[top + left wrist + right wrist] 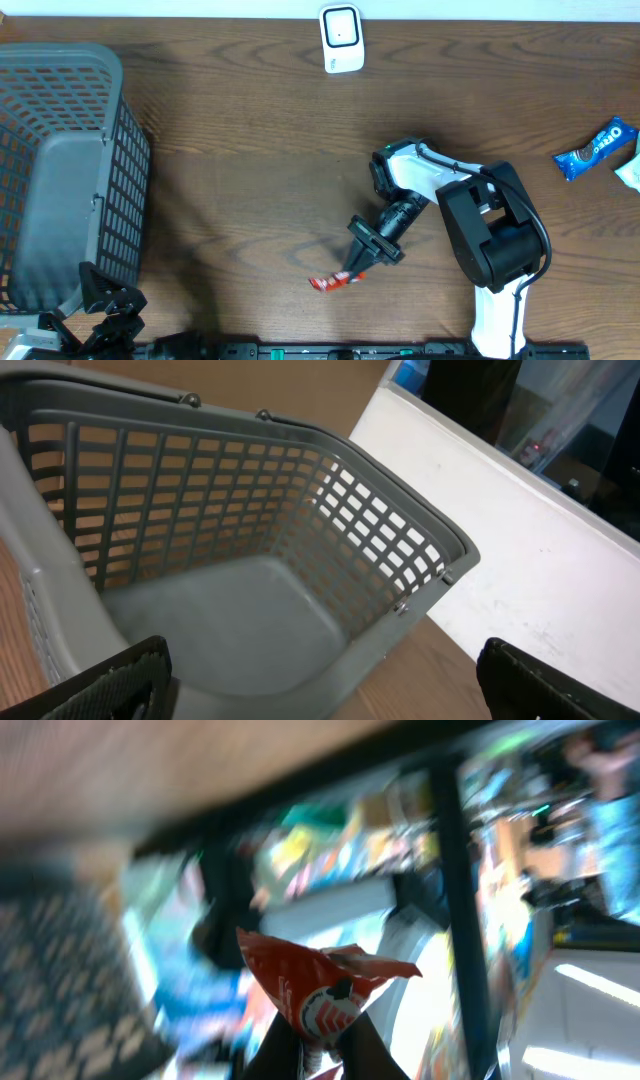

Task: Scan the item barcode
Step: 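Lift the red Nescafe stick upward with the right gripper, then carry the Nescafe stick to the white scanner and hold it there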

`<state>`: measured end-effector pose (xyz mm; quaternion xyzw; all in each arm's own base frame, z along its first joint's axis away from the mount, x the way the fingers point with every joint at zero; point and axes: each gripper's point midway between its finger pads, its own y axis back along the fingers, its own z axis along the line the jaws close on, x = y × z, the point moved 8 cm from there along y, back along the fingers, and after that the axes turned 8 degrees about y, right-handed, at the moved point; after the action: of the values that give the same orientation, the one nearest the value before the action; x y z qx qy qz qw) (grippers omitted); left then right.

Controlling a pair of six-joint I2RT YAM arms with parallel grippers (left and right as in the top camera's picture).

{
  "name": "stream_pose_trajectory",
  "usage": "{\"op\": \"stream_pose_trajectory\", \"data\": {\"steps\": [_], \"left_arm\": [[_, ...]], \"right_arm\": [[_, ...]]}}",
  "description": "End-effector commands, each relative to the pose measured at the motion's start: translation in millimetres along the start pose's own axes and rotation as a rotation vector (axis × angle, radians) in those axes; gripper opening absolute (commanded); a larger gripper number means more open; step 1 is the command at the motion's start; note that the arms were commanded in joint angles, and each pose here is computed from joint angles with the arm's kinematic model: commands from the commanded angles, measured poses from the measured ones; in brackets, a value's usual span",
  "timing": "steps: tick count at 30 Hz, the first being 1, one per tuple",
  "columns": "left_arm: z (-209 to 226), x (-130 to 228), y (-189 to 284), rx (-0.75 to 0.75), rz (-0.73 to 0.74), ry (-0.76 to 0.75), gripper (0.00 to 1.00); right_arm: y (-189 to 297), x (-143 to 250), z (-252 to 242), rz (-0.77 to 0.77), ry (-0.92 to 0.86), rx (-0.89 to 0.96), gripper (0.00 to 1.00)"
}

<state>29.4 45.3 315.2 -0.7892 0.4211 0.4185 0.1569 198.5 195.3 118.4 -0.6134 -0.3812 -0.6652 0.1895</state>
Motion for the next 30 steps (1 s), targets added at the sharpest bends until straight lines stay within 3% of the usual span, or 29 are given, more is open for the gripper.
{"op": "stream_pose_trajectory", "data": {"steps": [1,6,19,30], "left_arm": [[0,-1,1,0.0,-0.005,-0.016,0.98],[0,-1,1,0.0,-0.005,-0.016,0.98],[0,-1,1,0.0,-0.005,-0.016,0.98],[0,-1,1,0.0,-0.005,-0.016,0.98]], "right_arm": [[0,19,21,0.187,0.137,-0.248,0.01],[1,31,27,0.244,0.189,-0.351,0.01],[1,31,27,0.224,0.304,-0.366,0.01],[29,1,44,0.128,0.594,-0.478,0.01]]}}
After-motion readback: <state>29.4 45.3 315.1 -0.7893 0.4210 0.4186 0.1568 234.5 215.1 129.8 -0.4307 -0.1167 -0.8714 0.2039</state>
